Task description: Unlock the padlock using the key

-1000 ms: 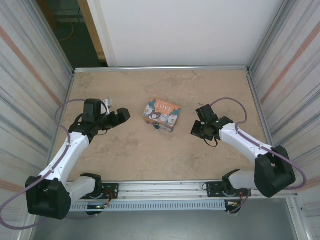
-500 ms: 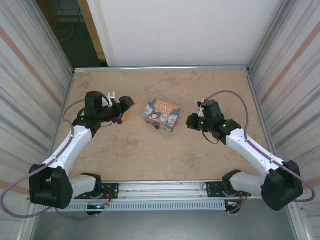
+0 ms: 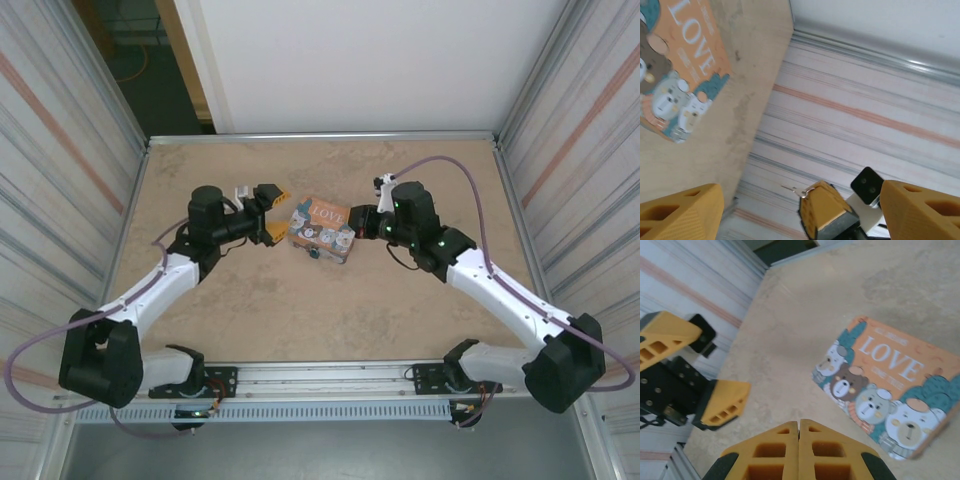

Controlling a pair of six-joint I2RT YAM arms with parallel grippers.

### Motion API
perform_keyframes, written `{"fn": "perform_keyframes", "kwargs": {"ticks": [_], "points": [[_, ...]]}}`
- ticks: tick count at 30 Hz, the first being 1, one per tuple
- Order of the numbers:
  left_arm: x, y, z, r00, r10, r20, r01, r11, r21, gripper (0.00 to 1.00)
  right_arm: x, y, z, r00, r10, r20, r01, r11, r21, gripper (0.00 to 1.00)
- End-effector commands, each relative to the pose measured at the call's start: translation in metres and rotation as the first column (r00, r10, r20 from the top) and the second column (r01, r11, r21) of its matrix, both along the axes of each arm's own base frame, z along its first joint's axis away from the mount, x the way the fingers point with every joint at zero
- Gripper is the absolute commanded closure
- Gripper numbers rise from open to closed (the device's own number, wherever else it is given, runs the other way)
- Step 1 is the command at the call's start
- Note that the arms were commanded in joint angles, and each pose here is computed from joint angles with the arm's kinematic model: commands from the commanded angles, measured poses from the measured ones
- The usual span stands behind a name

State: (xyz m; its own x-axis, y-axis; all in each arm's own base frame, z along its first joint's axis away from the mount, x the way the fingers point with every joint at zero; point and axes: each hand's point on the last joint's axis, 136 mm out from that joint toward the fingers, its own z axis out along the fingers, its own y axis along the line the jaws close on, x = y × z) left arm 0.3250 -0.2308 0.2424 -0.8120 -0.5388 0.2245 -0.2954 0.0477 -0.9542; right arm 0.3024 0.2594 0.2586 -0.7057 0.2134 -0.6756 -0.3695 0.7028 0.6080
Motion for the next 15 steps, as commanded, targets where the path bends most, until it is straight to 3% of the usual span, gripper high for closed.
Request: {"fn": "perform_keyframes", "kwargs": {"ticks": [1, 6, 15], "points": [[0.006, -0.007, 0.008, 0.998, 0.041, -0.055, -0.047, 0.992, -0.118, 0.19, 0.004, 0.021, 0.023, 0.994, 0.058, 0.09, -0.059, 0.998, 0.017, 1.0], [0.005, -0.02, 0.001, 0.994, 0.024, -0.111, -0.044, 0.981, -0.187, 0.21, 0.009, 0.044, 0.026, 0.989, 0.098, 0.115, -0.099, 0.995, 0.007, 1.0], [0.004, -0.033, 0.001, 0.992, 0.01, -0.122, -0.035, 0.979, -0.202, 0.25, 0.009, 0.082, 0.018, 0.978, 0.172, 0.115, -0.172, 0.985, -0.007, 1.0]]}}
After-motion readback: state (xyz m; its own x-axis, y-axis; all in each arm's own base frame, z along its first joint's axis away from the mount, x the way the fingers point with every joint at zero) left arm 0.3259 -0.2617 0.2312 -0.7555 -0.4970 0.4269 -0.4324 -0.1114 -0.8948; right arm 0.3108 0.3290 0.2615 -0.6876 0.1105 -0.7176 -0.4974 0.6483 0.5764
